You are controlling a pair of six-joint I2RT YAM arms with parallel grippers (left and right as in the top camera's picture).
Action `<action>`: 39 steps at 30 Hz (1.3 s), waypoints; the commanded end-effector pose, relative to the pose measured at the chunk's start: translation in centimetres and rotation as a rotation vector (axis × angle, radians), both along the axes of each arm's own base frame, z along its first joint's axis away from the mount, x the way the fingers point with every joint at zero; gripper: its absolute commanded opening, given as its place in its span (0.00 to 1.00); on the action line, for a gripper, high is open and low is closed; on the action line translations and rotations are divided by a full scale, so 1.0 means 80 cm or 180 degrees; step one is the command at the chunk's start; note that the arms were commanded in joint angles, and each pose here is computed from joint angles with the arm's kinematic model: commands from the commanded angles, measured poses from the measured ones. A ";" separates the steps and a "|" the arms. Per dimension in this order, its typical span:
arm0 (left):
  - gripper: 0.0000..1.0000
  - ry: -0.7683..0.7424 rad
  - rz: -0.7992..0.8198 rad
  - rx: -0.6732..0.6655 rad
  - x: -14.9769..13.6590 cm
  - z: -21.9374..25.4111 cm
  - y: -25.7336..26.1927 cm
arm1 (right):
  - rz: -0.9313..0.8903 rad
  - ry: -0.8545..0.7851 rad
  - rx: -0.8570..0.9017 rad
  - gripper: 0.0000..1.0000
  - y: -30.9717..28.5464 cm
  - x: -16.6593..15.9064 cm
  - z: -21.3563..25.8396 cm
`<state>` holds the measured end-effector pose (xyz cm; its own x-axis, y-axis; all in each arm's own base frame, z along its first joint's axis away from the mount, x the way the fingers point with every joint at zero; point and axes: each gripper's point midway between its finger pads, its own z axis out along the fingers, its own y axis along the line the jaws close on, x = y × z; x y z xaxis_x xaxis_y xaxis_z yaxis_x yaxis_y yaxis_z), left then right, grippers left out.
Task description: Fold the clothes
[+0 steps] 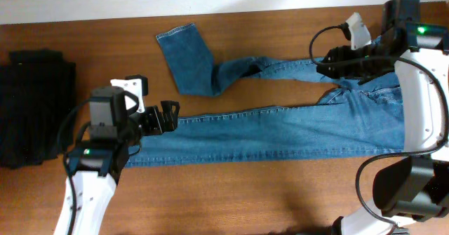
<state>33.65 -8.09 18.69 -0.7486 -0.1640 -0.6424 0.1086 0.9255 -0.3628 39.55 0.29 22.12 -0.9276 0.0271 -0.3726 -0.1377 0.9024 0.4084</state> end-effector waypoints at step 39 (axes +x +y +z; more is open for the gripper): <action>0.99 0.0651 -0.0020 0.0130 0.011 -0.088 0.000 | -0.1849 -0.0442 -0.1094 0.57 -0.201 0.048 0.014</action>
